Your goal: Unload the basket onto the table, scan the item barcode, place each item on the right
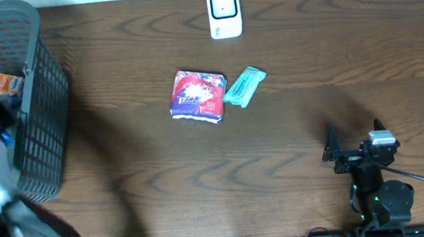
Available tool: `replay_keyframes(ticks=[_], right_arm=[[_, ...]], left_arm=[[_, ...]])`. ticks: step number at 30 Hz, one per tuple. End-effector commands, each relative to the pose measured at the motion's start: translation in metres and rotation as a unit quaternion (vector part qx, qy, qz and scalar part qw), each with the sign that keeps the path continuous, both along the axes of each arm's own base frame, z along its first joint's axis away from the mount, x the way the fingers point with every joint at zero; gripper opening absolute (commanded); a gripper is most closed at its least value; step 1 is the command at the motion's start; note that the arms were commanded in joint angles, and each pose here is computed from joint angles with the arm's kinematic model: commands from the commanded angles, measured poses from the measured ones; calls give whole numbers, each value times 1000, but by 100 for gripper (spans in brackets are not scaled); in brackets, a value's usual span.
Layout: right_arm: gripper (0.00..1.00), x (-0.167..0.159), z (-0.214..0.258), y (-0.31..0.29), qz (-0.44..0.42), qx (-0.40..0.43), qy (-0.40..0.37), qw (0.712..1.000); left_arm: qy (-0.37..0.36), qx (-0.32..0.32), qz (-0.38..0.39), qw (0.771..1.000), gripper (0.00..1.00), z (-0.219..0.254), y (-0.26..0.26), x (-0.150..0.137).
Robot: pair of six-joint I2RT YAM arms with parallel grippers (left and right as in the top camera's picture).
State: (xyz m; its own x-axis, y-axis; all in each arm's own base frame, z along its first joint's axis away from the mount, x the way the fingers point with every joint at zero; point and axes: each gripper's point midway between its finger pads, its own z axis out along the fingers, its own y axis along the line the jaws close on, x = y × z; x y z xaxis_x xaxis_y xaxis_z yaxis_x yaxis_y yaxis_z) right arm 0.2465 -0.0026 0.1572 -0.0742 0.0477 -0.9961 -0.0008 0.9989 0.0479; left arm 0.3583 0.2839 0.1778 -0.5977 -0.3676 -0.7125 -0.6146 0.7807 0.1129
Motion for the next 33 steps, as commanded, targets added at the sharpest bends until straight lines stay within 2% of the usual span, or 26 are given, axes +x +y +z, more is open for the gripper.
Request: replay_keyframes(ticks=[1, 5, 9, 12, 15, 18, 22, 26, 30, 33], right_arm=[[99, 0, 0, 2, 4, 5, -1, 1000], [99, 0, 0, 2, 4, 5, -1, 1000], [99, 0, 0, 2, 4, 5, -1, 1000], [99, 0, 0, 2, 4, 5, -1, 1000], [99, 0, 0, 2, 4, 5, -1, 1000], [99, 0, 0, 2, 4, 5, -1, 1000], [99, 0, 0, 2, 4, 5, -1, 1000], [99, 0, 0, 2, 4, 5, -1, 1000], [99, 0, 0, 2, 4, 5, -1, 1000], [99, 0, 0, 2, 4, 5, -1, 1000]], left_arm=[[-125, 48, -20, 991, 7, 104, -20, -6], [-242, 94, -52, 964, 7, 193, -58, -19], [-319, 110, -99, 936, 8, 247, -109, -23], [-351, 92, -159, 918, 7, 263, -160, -14], [-371, 39, -222, 901, 7, 265, -219, 1], [-349, -9, -283, 893, 8, 245, -275, 22], [-271, -42, -328, 904, 7, 188, -325, 51], [-164, -33, -314, 935, 7, 111, -341, 78], [-78, -18, -302, 950, 8, 40, -351, 98], [-32, -6, -260, 965, 7, -4, -346, 105]])
